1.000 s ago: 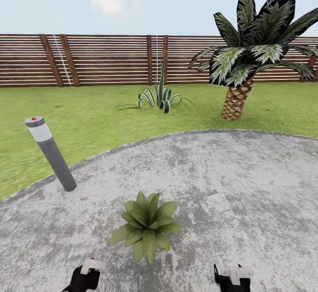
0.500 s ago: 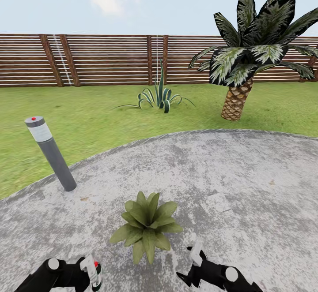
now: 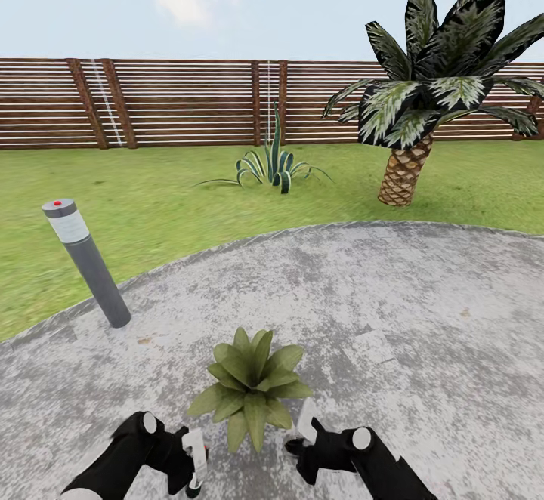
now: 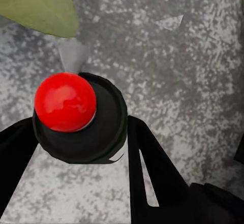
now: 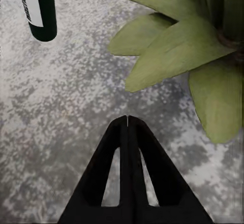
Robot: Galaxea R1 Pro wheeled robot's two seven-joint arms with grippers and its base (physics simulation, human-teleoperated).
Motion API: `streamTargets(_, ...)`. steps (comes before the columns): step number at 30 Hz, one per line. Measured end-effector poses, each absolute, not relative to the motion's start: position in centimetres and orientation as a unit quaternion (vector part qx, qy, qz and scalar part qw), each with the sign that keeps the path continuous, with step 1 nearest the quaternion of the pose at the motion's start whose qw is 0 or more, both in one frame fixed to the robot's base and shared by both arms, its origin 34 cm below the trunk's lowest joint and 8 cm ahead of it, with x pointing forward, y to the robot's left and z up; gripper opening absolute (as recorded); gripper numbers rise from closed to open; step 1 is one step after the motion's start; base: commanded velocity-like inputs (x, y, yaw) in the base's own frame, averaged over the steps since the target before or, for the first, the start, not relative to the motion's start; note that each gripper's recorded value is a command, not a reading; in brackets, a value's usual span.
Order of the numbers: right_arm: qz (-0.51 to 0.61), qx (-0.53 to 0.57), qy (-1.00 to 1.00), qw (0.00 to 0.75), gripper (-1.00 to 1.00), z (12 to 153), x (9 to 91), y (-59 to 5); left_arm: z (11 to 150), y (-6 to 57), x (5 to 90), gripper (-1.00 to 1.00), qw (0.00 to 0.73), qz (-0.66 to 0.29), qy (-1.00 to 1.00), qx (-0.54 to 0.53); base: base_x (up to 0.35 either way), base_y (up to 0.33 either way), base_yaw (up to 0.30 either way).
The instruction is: Pick up the pesticide atomizer in the garden and spray insectifuge to fully cover both potted plants in the garden.
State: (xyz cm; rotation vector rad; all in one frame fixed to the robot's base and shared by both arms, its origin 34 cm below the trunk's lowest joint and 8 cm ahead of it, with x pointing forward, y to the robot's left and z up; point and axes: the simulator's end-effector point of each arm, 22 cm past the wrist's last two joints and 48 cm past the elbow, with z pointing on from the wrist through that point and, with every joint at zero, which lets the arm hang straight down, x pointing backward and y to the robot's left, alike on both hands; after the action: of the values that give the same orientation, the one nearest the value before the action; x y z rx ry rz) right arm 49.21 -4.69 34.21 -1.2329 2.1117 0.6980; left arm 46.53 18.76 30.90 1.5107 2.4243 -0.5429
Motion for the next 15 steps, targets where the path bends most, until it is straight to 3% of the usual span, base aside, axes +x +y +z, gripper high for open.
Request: streamTargets(15, 0.287, -0.514, 0.765, 0.26, -1.0, 35.7, 47.5, -2.2, 31.0, 12.6, 44.8, -1.0, 0.091, -0.204, 0.804, 0.551, 0.0, 0.0, 0.0)
